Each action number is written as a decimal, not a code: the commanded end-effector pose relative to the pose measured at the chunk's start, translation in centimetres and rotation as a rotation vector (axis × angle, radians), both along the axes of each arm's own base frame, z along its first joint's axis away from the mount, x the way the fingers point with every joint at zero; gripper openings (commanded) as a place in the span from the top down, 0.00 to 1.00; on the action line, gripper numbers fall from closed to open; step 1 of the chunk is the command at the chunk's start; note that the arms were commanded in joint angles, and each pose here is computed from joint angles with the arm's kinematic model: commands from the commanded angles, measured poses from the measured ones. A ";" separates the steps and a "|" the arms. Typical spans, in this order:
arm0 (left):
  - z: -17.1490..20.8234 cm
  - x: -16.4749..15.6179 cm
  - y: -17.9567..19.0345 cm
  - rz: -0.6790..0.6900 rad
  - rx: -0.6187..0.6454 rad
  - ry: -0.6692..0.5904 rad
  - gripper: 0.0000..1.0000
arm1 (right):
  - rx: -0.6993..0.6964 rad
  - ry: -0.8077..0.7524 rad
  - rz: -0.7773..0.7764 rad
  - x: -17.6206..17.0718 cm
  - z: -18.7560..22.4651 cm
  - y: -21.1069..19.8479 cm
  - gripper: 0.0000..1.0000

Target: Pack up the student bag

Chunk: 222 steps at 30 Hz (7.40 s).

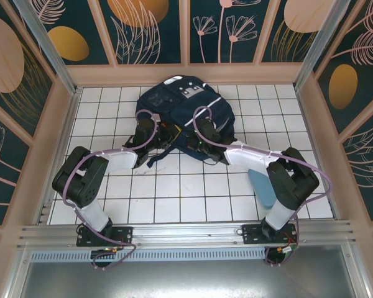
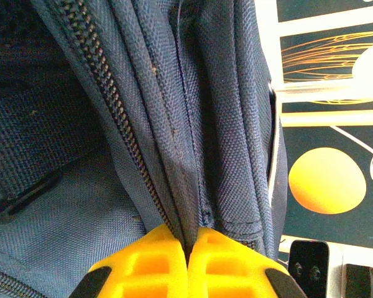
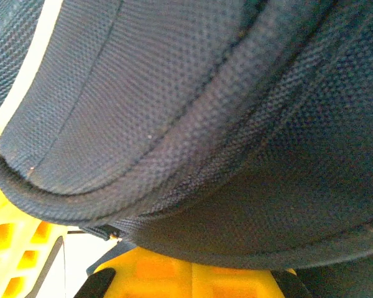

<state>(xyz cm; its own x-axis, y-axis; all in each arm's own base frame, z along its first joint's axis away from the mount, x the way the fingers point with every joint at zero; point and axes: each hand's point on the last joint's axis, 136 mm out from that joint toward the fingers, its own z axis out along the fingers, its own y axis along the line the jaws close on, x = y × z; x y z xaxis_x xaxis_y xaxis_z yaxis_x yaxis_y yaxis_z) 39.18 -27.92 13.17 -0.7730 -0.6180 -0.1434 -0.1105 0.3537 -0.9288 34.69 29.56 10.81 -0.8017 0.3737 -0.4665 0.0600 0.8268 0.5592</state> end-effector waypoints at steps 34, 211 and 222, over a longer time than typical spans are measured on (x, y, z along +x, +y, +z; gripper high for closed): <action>0.5 0.9 15.4 0.226 0.328 -0.070 1.00 | -0.546 -0.212 0.158 9.7 3.1 -10.7 1.00; 1.6 -8.9 18.2 0.356 0.349 0.053 0.99 | -0.456 -0.763 1.198 3.9 2.9 4.8 0.54; 1.1 -10.1 20.9 0.430 0.485 0.092 0.41 | -0.395 -0.814 1.315 1.3 2.8 7.5 0.48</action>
